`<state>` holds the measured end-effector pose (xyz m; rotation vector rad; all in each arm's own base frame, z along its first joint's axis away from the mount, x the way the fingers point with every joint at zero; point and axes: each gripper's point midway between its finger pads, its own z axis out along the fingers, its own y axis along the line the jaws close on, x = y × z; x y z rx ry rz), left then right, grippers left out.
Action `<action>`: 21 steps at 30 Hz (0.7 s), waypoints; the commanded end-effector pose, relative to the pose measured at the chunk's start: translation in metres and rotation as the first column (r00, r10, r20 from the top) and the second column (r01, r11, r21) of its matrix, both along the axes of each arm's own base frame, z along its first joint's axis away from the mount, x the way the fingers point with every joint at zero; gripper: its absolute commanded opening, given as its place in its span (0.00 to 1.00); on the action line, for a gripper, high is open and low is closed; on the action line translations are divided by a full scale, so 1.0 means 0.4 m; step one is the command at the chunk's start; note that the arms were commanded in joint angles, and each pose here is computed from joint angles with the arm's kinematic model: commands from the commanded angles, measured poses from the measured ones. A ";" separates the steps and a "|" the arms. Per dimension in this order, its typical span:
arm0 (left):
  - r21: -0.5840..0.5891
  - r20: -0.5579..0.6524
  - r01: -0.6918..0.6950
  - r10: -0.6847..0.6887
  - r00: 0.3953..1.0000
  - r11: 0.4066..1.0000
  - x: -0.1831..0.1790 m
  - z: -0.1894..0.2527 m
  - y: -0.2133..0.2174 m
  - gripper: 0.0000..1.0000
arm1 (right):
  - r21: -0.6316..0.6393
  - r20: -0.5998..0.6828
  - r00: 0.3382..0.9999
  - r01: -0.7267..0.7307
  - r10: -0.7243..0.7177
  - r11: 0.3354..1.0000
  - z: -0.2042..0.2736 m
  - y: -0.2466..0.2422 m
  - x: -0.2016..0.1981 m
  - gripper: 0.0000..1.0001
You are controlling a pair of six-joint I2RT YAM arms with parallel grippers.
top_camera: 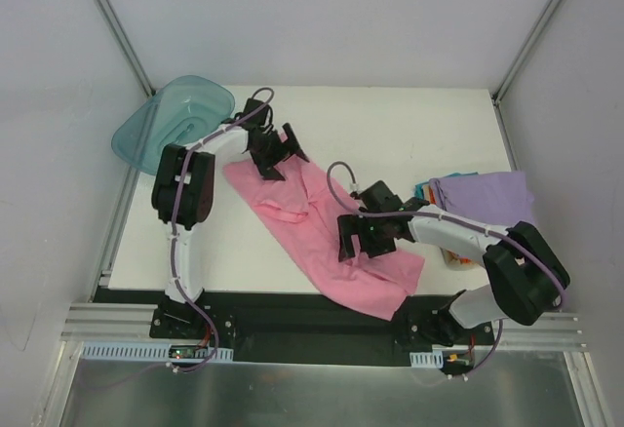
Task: Fold and stack the t-shirts
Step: Rotate the tshirt 90 degrees
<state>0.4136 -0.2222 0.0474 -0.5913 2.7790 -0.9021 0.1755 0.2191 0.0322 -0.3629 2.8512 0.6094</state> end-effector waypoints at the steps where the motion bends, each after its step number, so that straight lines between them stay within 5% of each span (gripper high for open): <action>1: -0.009 -0.002 0.026 -0.026 1.000 1.000 0.069 -0.063 -0.102 0.99 | 0.037 -0.053 0.991 -0.118 0.120 0.992 0.022 0.069 -0.109 0.97; 10: -0.137 0.064 -0.026 0.035 0.997 0.990 0.275 -0.062 -0.261 0.99 | 0.145 -0.149 0.942 -0.279 0.300 0.949 0.012 0.235 -0.216 0.96; 21: -0.289 0.284 -0.151 0.235 0.930 0.945 0.496 -0.012 -0.328 0.99 | 0.105 0.069 0.956 -0.291 0.285 0.951 0.139 0.248 -0.134 0.96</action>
